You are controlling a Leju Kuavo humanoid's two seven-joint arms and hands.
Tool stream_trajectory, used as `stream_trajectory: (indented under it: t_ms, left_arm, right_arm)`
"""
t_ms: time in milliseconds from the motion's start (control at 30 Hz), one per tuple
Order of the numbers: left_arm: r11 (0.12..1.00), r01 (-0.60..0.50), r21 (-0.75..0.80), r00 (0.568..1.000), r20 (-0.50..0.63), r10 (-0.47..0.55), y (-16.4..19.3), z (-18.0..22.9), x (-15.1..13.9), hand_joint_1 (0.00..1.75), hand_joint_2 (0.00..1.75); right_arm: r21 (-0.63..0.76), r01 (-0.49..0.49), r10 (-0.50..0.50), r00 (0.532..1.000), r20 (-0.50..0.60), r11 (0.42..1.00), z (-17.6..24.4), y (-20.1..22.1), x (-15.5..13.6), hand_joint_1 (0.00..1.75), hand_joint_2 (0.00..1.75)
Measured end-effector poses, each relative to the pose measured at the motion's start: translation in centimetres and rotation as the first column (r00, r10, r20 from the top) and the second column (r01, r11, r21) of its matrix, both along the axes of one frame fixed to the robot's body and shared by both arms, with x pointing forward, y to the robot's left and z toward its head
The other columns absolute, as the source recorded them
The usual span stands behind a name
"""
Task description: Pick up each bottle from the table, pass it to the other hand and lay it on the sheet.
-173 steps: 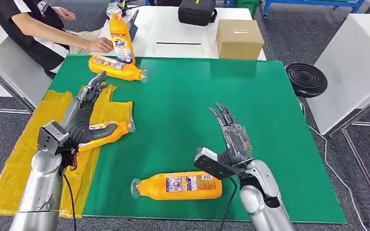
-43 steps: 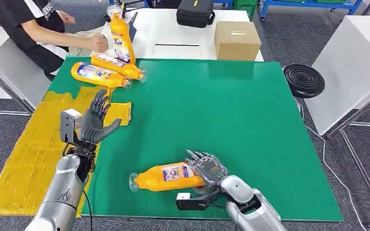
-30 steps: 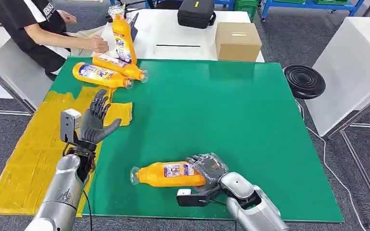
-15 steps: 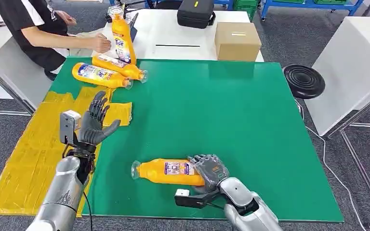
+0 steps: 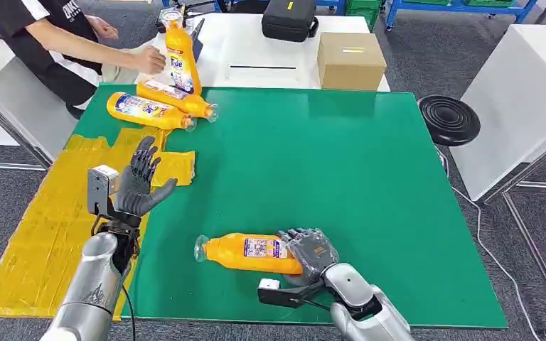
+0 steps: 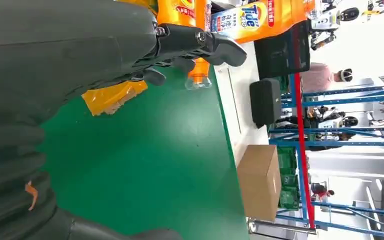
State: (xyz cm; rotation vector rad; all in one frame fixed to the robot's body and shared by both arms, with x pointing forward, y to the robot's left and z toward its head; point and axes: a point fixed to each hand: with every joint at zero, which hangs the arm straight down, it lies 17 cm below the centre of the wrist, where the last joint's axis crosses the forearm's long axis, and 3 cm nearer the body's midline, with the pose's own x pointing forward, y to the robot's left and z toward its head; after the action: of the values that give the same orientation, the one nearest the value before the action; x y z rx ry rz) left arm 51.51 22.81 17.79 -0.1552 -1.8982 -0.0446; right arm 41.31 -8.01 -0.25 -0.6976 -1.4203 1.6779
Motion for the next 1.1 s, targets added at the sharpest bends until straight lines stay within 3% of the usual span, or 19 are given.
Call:
stream_trajectory:
  t_ms: [167,267,367,500,600,700,767,967,1100]
  left_arm:
    - [1.0,-0.001,0.0,1.0,-0.002,0.001,0.0,-0.1,-0.1,0.0,1.75]
    - [1.0,0.011,0.004,1.0,-0.01,-0.011,-0.2,-0.4,-0.5,0.0,1.75]
    - [0.999,0.035,0.038,0.999,-0.029,-0.034,-1.9,-0.8,-1.2,0.0,1.75]
    - [0.996,0.085,0.038,0.996,-0.032,-0.084,-6.8,0.7,-1.9,0.0,1.75]
    - [0.959,0.27,-0.086,0.961,-0.042,-0.274,-12.6,2.5,-3.3,0.0,1.75]
    - [0.911,0.378,-0.168,0.92,-0.039,-0.389,-17.9,4.7,-4.6,0.0,1.75]
    - [0.887,0.416,-0.199,0.904,-0.019,-0.428,-19.6,6.0,-5.1,0.0,1.75]
    - [0.854,0.458,-0.248,0.882,0.008,-0.471,-20.4,7.2,-5.5,0.0,1.75]
    - [0.807,0.515,-0.291,0.846,0.021,-0.532,-21.1,7.9,-6.1,0.0,1.75]
  right_arm:
    - [0.043,0.017,-0.018,1.0,0.015,0.999,0.6,0.1,0.1,1.75,1.75]
    - [0.217,0.084,-0.097,0.994,0.049,0.973,2.8,-0.1,0.4,1.75,1.75]
    - [0.45,0.18,-0.262,0.957,0.127,0.875,7.8,-2.5,1.7,1.75,1.75]
    - [0.675,0.176,-0.42,0.881,0.216,0.716,14.5,-5.5,3.1,1.75,1.75]
    - [0.771,0.102,-0.463,0.846,0.265,0.629,17.3,-6.4,2.9,1.75,1.75]
    - [0.796,0.047,-0.473,0.825,0.31,0.604,19.6,-5.6,3.5,1.75,1.75]
    - [0.806,0.042,-0.481,0.821,0.309,0.59,20.0,-5.4,3.8,1.75,1.75]
    - [0.823,0.04,-0.498,0.812,0.304,0.567,20.5,-5.6,4.3,1.75,1.75]
    - [0.821,0.026,-0.49,0.813,0.315,0.57,20.8,-5.3,4.4,1.75,1.75]
